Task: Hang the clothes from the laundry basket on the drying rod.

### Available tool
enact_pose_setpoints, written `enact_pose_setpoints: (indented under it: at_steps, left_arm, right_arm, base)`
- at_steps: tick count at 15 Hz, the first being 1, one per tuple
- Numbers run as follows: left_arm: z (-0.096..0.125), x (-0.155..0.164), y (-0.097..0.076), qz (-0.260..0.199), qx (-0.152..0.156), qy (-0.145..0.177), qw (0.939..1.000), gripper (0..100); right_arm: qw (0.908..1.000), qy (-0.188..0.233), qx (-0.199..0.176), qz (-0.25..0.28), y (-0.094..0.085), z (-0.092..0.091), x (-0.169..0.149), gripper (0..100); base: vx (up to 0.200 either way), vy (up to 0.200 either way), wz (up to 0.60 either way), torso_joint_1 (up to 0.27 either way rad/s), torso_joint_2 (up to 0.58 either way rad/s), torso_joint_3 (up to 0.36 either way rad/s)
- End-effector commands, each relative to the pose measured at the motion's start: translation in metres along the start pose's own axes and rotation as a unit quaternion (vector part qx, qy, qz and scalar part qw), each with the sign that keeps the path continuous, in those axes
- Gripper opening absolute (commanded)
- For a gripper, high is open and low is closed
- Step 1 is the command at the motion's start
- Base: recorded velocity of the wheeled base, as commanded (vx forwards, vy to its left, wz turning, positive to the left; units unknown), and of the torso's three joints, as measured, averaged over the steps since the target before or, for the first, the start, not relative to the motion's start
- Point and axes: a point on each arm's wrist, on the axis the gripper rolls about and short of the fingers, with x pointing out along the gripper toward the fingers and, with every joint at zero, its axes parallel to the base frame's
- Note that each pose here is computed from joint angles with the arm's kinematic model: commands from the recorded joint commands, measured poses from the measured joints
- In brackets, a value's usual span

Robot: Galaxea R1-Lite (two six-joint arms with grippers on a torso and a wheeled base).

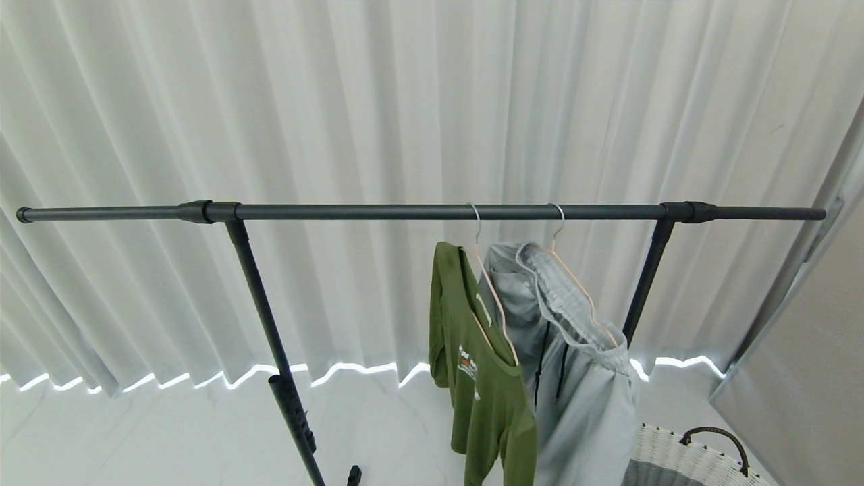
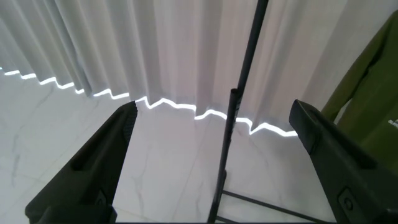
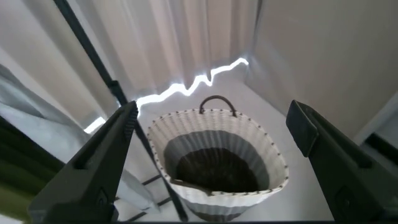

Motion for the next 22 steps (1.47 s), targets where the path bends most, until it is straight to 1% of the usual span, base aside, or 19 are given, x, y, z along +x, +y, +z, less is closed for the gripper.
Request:
enact_pose_setpoints:
  at_steps: [1, 2, 3, 4, 5, 6, 7, 8, 9, 10, 11, 13, 14, 15, 18, 19, 20, 21, 22]
  left_arm:
    - [0.000, 0.000, 0.000, 0.001, 0.005, 0.005, 1.0000, 100]
    - [0.000, 0.000, 0.000, -0.001, 0.019, 0.005, 0.9998, 100]
    - [0.000, 0.000, 0.000, -0.002, 0.023, 0.005, 0.9997, 100]
    - [0.000, 0.000, 0.000, -0.002, 0.023, 0.005, 0.9997, 100]
    - [0.000, 0.000, 0.000, -0.002, 0.024, 0.005, 0.9997, 100]
    - [0.000, 0.000, 0.000, -0.002, 0.025, 0.005, 0.9997, 100]
    - [0.000, 0.000, 0.000, -0.002, 0.028, 0.005, 0.9996, 100]
    - [0.000, 0.000, 0.000, -0.006, 0.040, 0.004, 0.9992, 100]
    - [0.000, 0.000, 0.000, -0.007, 0.041, 0.004, 0.9991, 100]
    - [0.000, 0.000, 0.000, -0.007, 0.041, 0.004, 0.9991, 100]
    - [0.000, 0.000, 0.000, -0.007, 0.038, 0.004, 0.9992, 100]
    - [0.000, 0.000, 0.000, -0.007, 0.040, 0.004, 0.9992, 100]
    - [0.000, 0.000, 0.000, -0.006, 0.037, 0.004, 0.9993, 100]
    - [0.000, 0.000, 0.000, -0.005, 0.030, 0.004, 0.9995, 100]
    - [0.000, 0.000, 0.000, -0.005, 0.028, 0.004, 0.9996, 100]
    - [0.000, 0.000, 0.000, -0.005, 0.028, 0.004, 0.9996, 100]
    - [0.000, 0.000, 0.000, -0.005, 0.027, 0.004, 0.9996, 100]
    - [0.000, 0.000, 0.000, -0.005, 0.026, 0.004, 0.9996, 100]
    - [0.000, 0.000, 0.000, -0.004, 0.022, 0.004, 0.9997, 100]
  right_arm:
    - [1.0000, 0.004, -0.004, 0.003, 0.000, 0.000, 0.001, 100]
    - [0.9996, 0.008, -0.017, 0.020, 0.001, 0.000, 0.001, 100]
    - [0.9986, 0.014, -0.031, 0.041, 0.002, -0.001, 0.001, 100]
    - [0.9961, 0.017, -0.059, 0.063, 0.003, -0.001, 0.000, 100]
    - [0.9910, 0.018, -0.101, 0.087, 0.004, -0.001, 0.000, 100]
    - [0.9851, 0.016, -0.128, 0.113, 0.006, -0.001, 0.001, 100]
    - [0.9812, 0.014, -0.142, 0.129, 0.006, -0.002, 0.001, 100]
    - [0.9681, -0.001, -0.185, 0.169, 0.009, -0.003, 0.003, 100]
    - [0.9561, -0.022, -0.194, 0.219, 0.012, -0.005, 0.004, 100]
    - [0.9424, -0.039, -0.188, 0.274, 0.015, -0.007, 0.005, 100]
    - [0.9347, -0.031, -0.188, 0.300, 0.015, -0.008, 0.005, 100]
    - [0.9357, -0.016, -0.191, 0.296, 0.015, -0.011, 0.005, 100]
    - [0.9387, -0.014, -0.187, 0.289, 0.014, -0.011, 0.005, 100]
    - [0.9473, -0.012, -0.178, 0.266, 0.013, -0.011, 0.006, 100]
    - [0.9545, -0.009, -0.162, 0.250, 0.013, -0.011, 0.006, 100]
    - [0.9637, -0.007, -0.158, 0.215, 0.015, -0.011, 0.006, 100]
    - [0.9739, -0.005, -0.153, 0.168, 0.016, -0.011, 0.007, 100]
    - [0.9782, -0.016, -0.149, 0.144, 0.017, -0.011, 0.005, 100]
    - [0.9788, -0.020, -0.146, 0.142, 0.016, -0.012, 0.005, 100]
  base:
    - [0.000, 0.000, 0.00, 0.000, 0.00, 0.000]
    - [0.000, 0.000, 0.00, 0.000, 0.00, 0.000]
    - [0.000, 0.000, 0.00, 0.000, 0.00, 0.000]
    - [0.000, 0.000, 0.00, 0.000, 0.00, 0.000]
    - [0.000, 0.000, 0.00, 0.000, 0.00, 0.000]
    - [0.000, 0.000, 0.00, 0.000, 0.00, 0.000]
    - [0.000, 0.000, 0.00, 0.000, 0.00, 0.000]
    - [0.000, 0.000, 0.00, 0.000, 0.00, 0.000]
    - [0.000, 0.000, 0.00, 0.000, 0.00, 0.000]
    - [0.000, 0.000, 0.00, 0.000, 0.00, 0.000]
    - [0.000, 0.000, 0.00, 0.000, 0.00, 0.000]
    - [0.000, 0.000, 0.00, 0.000, 0.00, 0.000]
    - [0.000, 0.000, 0.00, 0.000, 0.00, 0.000]
    - [0.000, 0.000, 0.00, 0.000, 0.00, 0.000]
    - [0.000, 0.000, 0.00, 0.000, 0.00, 0.000]
    - [0.000, 0.000, 0.00, 0.000, 0.00, 0.000]
    - [0.000, 0.000, 0.00, 0.000, 0.00, 0.000]
    - [0.000, 0.000, 0.00, 0.000, 0.00, 0.000]
    - [0.000, 0.000, 0.00, 0.000, 0.00, 0.000]
